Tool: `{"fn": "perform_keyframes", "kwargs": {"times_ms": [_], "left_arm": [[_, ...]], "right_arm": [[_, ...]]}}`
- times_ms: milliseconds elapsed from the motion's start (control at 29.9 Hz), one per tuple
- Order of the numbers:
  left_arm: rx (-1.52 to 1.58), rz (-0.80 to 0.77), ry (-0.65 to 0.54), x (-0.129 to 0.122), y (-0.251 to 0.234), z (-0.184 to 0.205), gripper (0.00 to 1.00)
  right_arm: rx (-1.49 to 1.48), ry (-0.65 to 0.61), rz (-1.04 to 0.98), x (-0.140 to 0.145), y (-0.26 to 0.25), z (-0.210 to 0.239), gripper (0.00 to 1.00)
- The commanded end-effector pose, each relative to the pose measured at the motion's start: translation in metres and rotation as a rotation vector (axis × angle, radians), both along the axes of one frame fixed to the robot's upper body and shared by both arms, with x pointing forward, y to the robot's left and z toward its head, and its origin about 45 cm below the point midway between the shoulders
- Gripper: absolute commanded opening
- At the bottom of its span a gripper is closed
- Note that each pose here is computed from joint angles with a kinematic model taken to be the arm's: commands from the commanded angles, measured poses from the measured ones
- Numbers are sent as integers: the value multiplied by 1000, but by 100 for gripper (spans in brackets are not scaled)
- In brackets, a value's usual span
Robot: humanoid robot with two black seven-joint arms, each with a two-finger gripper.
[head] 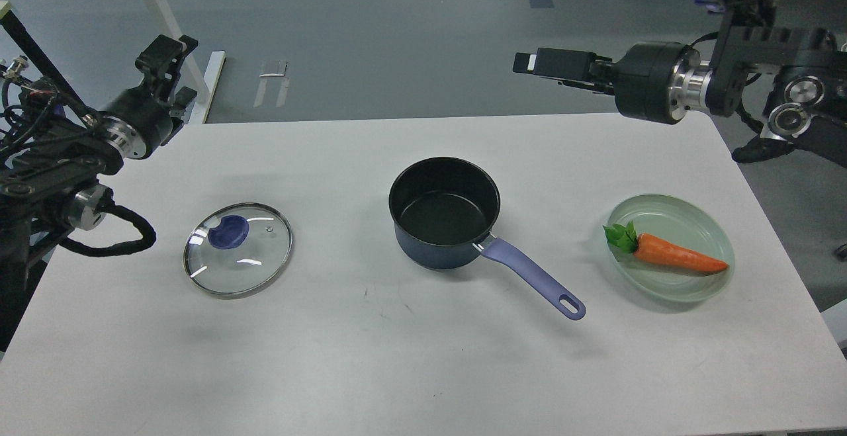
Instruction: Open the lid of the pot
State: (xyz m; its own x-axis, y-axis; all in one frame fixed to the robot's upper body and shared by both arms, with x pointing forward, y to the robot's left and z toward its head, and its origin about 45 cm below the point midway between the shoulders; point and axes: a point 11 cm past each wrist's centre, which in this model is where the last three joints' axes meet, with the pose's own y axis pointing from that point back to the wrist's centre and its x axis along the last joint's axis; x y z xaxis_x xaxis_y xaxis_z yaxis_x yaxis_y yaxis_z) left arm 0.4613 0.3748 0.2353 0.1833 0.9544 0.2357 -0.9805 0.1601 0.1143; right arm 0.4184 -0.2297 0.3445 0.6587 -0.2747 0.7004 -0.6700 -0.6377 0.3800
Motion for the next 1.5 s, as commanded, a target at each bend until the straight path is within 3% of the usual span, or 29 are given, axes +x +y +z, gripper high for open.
{"fn": "perform_keyframes", "kwargs": {"times_ms": [0,267,635,969,1470], "left_arm": [[-127,14,-15,11,-16,1,99],[-326,43,1,14,-45,-19,99],[-543,72,-14,19,-74,-22,99],[-696,116,-43,26,-82,-12,99],[-819,124,-16,18,-94,-29,99]], "right_arm": [[65,36,-94,6,-24,-15,100],[347,242,-305,21,-41,-62,100],[1057,513,-582,57,-35,-88,100],[1532,639,-666,59,-8,-118,100],[1770,698,-687,58,-8,-119,100]]}}
